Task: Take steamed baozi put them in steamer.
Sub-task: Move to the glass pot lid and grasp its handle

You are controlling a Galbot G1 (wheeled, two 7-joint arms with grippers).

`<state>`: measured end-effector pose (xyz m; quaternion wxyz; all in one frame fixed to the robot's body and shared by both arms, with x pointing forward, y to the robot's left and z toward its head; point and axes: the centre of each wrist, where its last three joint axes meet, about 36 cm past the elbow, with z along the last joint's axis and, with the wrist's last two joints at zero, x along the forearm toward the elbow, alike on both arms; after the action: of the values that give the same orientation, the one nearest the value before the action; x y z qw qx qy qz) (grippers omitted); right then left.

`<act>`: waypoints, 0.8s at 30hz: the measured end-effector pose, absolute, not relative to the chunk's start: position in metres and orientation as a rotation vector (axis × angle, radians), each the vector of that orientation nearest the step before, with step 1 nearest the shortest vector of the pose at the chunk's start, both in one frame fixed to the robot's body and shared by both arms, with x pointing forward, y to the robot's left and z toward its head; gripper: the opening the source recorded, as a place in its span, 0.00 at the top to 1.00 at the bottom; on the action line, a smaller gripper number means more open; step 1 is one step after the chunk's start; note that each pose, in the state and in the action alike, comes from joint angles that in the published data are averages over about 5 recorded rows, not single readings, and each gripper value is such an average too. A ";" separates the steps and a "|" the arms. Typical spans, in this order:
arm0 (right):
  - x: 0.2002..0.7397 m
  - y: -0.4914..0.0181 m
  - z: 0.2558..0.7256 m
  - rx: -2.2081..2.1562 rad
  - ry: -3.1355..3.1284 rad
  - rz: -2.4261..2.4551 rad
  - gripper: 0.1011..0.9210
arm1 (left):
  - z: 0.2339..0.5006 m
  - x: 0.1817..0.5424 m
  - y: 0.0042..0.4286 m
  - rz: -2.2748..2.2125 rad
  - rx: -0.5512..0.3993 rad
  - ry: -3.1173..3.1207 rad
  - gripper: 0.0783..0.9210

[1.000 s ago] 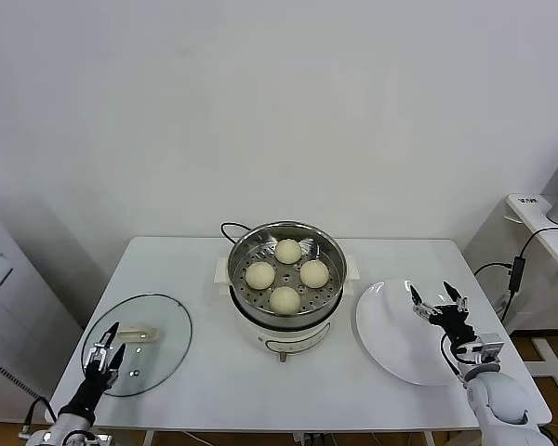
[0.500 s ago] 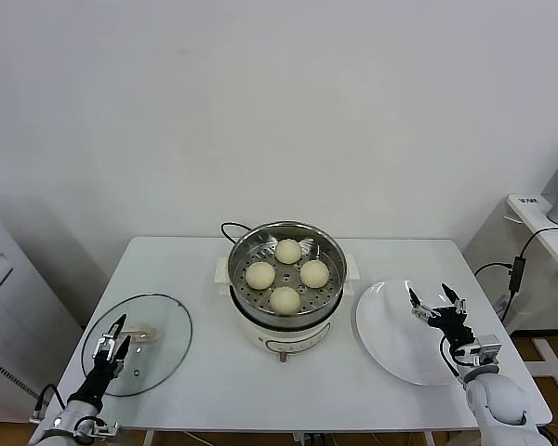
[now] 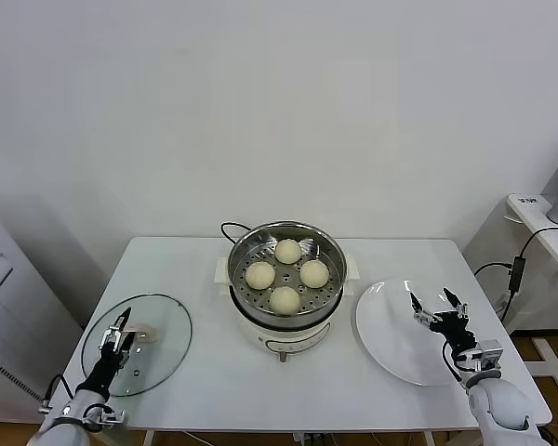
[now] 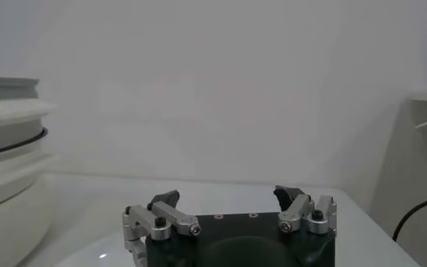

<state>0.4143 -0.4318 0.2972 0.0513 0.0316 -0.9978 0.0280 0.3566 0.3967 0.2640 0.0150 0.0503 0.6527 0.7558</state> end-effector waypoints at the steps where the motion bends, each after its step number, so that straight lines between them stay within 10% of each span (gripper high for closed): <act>1: 0.414 -0.432 0.297 0.096 -3.036 0.086 0.12 | 0.264 0.357 0.397 2.350 0.156 2.035 0.23; 24: 0.417 -0.436 0.304 0.081 -3.050 0.108 0.12 | 0.297 0.356 0.406 2.254 0.074 2.105 0.96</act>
<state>0.4173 -0.4362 0.3044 0.0444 0.0265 -0.9980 0.0352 0.3556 0.4063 0.2968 0.0285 0.0239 0.6820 0.7304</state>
